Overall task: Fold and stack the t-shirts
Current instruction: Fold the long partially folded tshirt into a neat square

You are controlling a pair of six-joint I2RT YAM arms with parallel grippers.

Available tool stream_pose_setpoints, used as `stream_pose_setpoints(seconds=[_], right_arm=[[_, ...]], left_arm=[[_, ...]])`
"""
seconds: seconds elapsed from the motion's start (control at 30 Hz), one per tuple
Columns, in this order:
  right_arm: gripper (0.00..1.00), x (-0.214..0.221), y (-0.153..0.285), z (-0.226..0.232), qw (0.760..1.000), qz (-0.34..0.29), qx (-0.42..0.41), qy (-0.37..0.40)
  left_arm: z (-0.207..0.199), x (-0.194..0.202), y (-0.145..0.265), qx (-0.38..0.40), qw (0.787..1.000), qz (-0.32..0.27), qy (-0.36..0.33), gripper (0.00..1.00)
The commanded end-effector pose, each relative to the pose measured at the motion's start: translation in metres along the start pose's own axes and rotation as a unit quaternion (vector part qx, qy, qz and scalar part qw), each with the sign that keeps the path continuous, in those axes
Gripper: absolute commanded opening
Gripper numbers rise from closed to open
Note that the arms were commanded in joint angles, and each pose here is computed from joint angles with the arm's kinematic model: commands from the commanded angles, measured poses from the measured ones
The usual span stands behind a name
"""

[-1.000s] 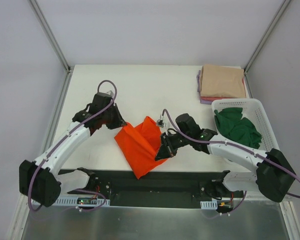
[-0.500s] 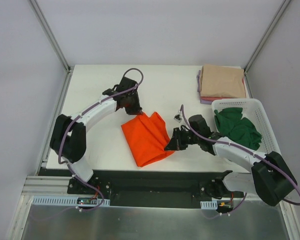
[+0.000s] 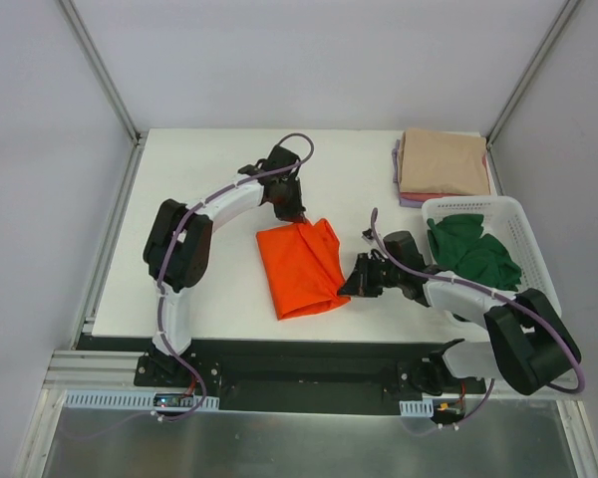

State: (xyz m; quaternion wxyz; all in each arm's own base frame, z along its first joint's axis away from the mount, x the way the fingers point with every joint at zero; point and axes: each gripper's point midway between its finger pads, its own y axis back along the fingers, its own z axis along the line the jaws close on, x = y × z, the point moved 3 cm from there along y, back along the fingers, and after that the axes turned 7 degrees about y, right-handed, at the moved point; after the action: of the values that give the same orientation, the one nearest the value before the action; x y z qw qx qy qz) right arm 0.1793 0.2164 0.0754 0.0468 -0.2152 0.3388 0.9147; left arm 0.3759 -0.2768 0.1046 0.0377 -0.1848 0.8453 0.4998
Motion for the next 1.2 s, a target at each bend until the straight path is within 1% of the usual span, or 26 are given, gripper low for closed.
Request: stream_pose_setpoints(seconds=[0.0,0.07,0.1,0.13,0.17,0.2,0.23,0.27,0.33,0.37,0.4,0.43,0.5,0.57,0.6,0.7,0.73,0.8,0.9,0.93,0.97,1.0,1.07,1.17], right_arm=[[0.04,0.008,-0.002,-0.007,1.0,0.004,0.009,-0.026],[0.05,0.007,-0.002,-0.01,1.0,0.0,0.015,-0.023],[0.07,0.008,-0.001,-0.012,1.0,0.0,0.02,-0.022],[0.11,0.006,-0.001,-0.012,0.999,-0.004,0.024,-0.022],[0.2,0.007,0.0,-0.013,0.999,-0.005,0.028,-0.02],[0.29,0.009,0.002,-0.014,0.999,-0.001,0.035,-0.017],[0.33,0.009,0.005,-0.015,0.999,0.0,0.041,-0.008],[0.37,0.01,0.008,-0.015,0.999,0.001,0.047,0.002],[0.47,0.01,0.017,-0.015,0.998,-0.001,0.063,0.021],[0.56,0.008,0.022,-0.013,0.997,-0.007,0.069,0.031],[0.64,0.003,0.028,-0.009,0.996,-0.018,0.071,0.047],[0.68,0.0,0.033,-0.006,0.995,-0.029,0.073,0.059],[0.85,-0.009,0.047,0.003,0.991,-0.055,0.079,0.09],[0.99,-0.017,0.058,0.01,0.987,-0.068,0.086,0.121],[0.97,-0.023,0.061,0.017,0.984,-0.074,0.083,0.142],[0.96,-0.039,0.064,0.042,0.977,-0.074,0.059,0.192],[0.96,-0.047,0.062,0.05,0.975,-0.074,0.055,0.204],[0.96,-0.061,0.051,0.065,0.973,-0.067,0.045,0.216],[0.96,-0.087,0.019,0.089,0.971,-0.041,0.033,0.232],[0.96,-0.087,0.003,0.085,0.974,-0.016,0.039,0.224],[0.96,-0.095,-0.008,0.09,0.974,-0.007,0.037,0.222],[0.96,-0.108,-0.021,0.095,0.975,-0.006,0.041,0.218],[0.96,-0.12,-0.045,0.093,0.975,0.011,0.049,0.216],[0.96,-0.135,-0.072,0.078,0.975,0.031,0.085,0.205]], left_arm=[[-0.025,-0.013,-0.006,0.044,0.998,-0.004,-0.042,0.02],[-0.03,-0.01,-0.012,0.05,0.997,0.005,-0.051,0.04],[-0.033,-0.01,-0.013,0.054,0.997,0.007,-0.055,0.08],[-0.036,-0.01,-0.013,0.059,0.997,0.008,-0.058,0.15],[-0.037,-0.01,-0.012,0.063,0.996,0.01,-0.058,0.26],[-0.041,-0.011,-0.007,0.068,0.996,0.005,-0.061,0.4],[-0.045,-0.013,-0.001,0.074,0.995,0.0,-0.066,0.54],[-0.05,-0.014,0.005,0.082,0.994,-0.004,-0.074,0.64],[-0.063,-0.014,0.023,0.106,0.99,-0.012,-0.093,0.83],[-0.068,-0.013,0.032,0.117,0.988,-0.014,-0.102,0.93],[-0.074,-0.012,0.043,0.128,0.985,-0.021,-0.111,0.99],[-0.076,-0.01,0.051,0.134,0.984,-0.025,-0.118,0.99],[-0.073,-0.008,0.069,0.134,0.982,-0.042,-0.124,0.99],[-0.061,-0.006,0.082,0.112,0.984,-0.068,-0.12,0.99],[-0.049,-0.006,0.086,0.091,0.986,-0.082,-0.112,0.99],[-0.011,-0.007,0.103,0.043,0.989,-0.124,-0.075,0.99],[-0.002,-0.008,0.113,0.038,0.988,-0.138,-0.063,0.99],[0.026,-0.006,0.119,0.015,0.988,-0.15,-0.034,0.99],[0.07,-0.001,0.125,-0.027,0.986,-0.166,0.012,0.99],[0.084,0.0,0.127,-0.044,0.983,-0.175,0.025,0.99],[0.097,0.002,0.129,-0.053,0.982,-0.179,0.039,0.99],[0.105,0.005,0.131,-0.058,0.981,-0.18,0.047,0.99],[0.119,0.007,0.135,-0.067,0.978,-0.186,0.061,0.99],[0.13,0.01,0.139,-0.075,0.976,-0.192,0.065,0.99]])
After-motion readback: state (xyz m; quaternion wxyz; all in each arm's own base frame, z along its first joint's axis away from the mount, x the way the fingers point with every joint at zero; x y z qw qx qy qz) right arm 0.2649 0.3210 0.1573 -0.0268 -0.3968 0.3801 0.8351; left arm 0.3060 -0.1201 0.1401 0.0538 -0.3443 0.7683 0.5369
